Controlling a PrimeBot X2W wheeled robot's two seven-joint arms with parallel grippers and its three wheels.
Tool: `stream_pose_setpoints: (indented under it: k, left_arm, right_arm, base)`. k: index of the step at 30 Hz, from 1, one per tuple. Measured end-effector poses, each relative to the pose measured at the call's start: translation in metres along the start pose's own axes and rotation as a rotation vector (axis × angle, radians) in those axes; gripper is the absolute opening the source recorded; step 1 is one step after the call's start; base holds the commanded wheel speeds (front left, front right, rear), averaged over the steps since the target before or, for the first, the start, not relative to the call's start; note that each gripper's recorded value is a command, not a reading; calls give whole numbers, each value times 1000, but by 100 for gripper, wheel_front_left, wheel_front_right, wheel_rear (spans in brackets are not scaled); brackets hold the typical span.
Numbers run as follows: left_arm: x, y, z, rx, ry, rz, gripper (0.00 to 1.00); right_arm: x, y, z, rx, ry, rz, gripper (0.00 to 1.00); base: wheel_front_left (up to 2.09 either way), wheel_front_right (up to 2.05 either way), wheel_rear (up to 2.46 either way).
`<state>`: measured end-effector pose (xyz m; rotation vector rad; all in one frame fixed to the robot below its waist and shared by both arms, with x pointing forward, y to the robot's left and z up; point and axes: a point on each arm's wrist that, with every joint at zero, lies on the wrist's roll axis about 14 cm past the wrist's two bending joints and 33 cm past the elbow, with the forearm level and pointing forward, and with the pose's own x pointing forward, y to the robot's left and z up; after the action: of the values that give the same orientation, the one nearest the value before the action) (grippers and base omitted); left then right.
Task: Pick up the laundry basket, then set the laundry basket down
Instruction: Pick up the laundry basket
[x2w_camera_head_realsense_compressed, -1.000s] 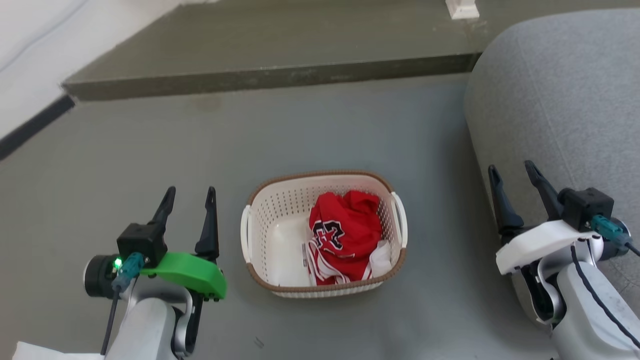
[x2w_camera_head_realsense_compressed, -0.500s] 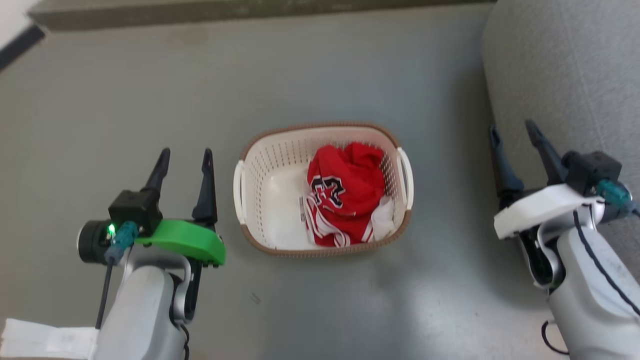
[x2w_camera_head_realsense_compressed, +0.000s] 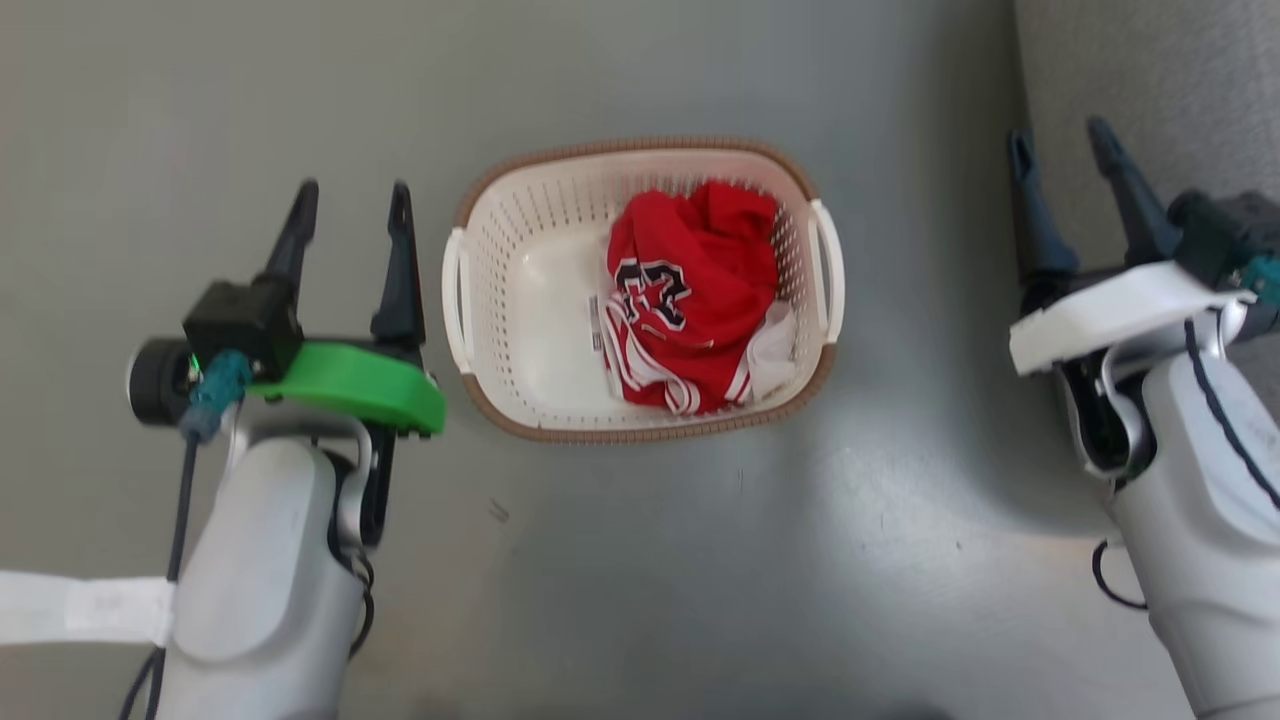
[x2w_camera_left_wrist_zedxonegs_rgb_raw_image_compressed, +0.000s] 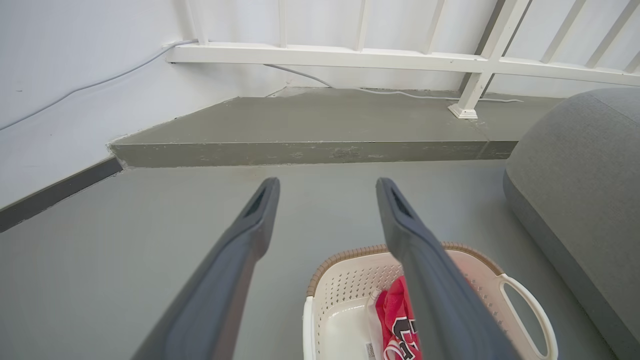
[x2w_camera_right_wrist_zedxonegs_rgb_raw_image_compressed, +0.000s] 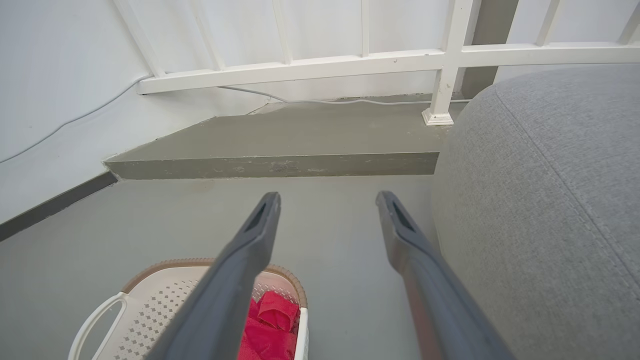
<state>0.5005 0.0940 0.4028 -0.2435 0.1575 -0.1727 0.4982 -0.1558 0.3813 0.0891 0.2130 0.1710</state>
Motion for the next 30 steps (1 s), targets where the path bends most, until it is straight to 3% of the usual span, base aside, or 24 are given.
stream_pose_setpoints:
  k: [12,30]
  left_arm:
    - [42,10,-44,-18,83,-12,100]
    - [51,18,-144,-76,431,-7,100]
  right_arm:
    - [43,-3,-45,7,89,23,100]
    - [42,18,-138,18,368,84,100]
  base:
    - [0,0,0]
    - [0,0,0]
